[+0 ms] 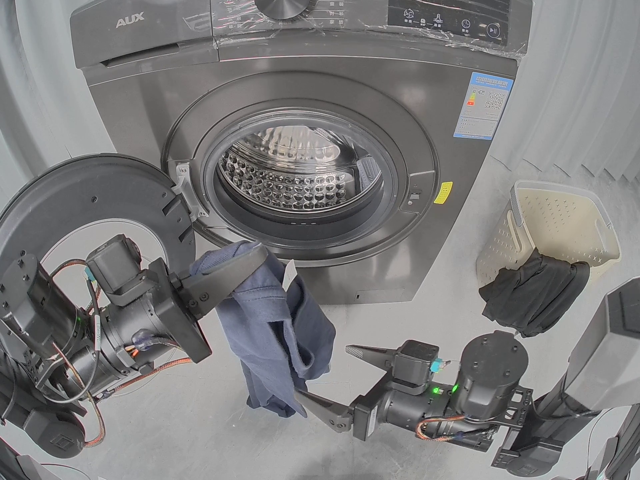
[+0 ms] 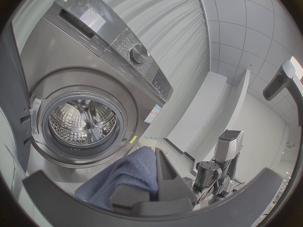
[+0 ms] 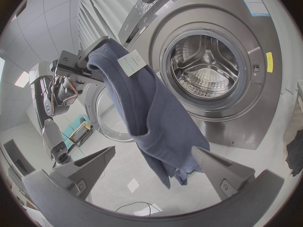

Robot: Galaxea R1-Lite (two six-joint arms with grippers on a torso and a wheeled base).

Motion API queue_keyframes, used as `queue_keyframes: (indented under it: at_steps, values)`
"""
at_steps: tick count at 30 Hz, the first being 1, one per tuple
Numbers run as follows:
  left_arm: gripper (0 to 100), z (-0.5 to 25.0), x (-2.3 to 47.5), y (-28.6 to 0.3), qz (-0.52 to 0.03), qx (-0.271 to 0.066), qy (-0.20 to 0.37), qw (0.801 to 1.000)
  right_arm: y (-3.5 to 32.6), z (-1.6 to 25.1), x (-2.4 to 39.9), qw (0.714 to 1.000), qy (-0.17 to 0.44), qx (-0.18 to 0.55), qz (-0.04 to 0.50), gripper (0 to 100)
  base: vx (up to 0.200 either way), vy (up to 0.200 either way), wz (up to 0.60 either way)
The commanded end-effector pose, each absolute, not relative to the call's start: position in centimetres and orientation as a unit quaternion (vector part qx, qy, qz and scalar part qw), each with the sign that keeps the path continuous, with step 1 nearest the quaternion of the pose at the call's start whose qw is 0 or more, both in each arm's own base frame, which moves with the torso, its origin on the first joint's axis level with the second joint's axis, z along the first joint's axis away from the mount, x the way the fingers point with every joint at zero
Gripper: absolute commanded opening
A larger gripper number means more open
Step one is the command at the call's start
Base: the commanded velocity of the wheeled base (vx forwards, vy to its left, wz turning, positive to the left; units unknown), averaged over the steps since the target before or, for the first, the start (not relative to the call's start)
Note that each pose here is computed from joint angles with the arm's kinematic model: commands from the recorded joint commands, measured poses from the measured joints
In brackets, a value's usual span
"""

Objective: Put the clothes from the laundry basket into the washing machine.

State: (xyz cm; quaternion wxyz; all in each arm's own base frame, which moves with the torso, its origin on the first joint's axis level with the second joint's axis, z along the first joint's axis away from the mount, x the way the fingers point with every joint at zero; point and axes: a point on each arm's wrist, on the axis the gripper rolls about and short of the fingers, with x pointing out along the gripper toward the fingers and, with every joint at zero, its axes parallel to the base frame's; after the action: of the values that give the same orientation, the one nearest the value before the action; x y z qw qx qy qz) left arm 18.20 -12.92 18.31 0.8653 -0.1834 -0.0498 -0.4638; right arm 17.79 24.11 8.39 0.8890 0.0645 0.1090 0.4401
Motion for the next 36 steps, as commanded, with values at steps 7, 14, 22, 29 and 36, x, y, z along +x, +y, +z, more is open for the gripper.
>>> queue_keyframes:
  at_steps: [7,14,22,29,36]
  values:
    - [0,18.4,18.2,-12.9,-0.465,-0.184,-0.052,0.865,25.6,7.6,21.7,0.913,0.082,0.067,0.394,100,0.0,0.0,0.0]
    - [0,18.4,18.1,-12.9,-0.465,-0.183,-0.051,0.865,24.9,7.9,22.8,0.921,0.076,0.068,0.375,100,0.0,0.0,0.0]
    - [0,18.4,18.0,-12.9,-0.467,-0.184,-0.052,0.863,25.3,7.8,22.9,0.921,0.074,0.069,0.377,100,0.0,0.0,0.0]
    - [0,18.4,18.1,-13.0,-0.465,-0.183,-0.052,0.864,26.7,7.0,23.5,0.918,0.071,0.07,0.384,100,0.0,0.0,0.0]
    - [0,18.4,18.2,-12.9,-0.465,-0.184,-0.052,0.865,27.3,7.5,23.9,0.918,0.053,0.08,0.386,0,0.0,0.0,0.0]
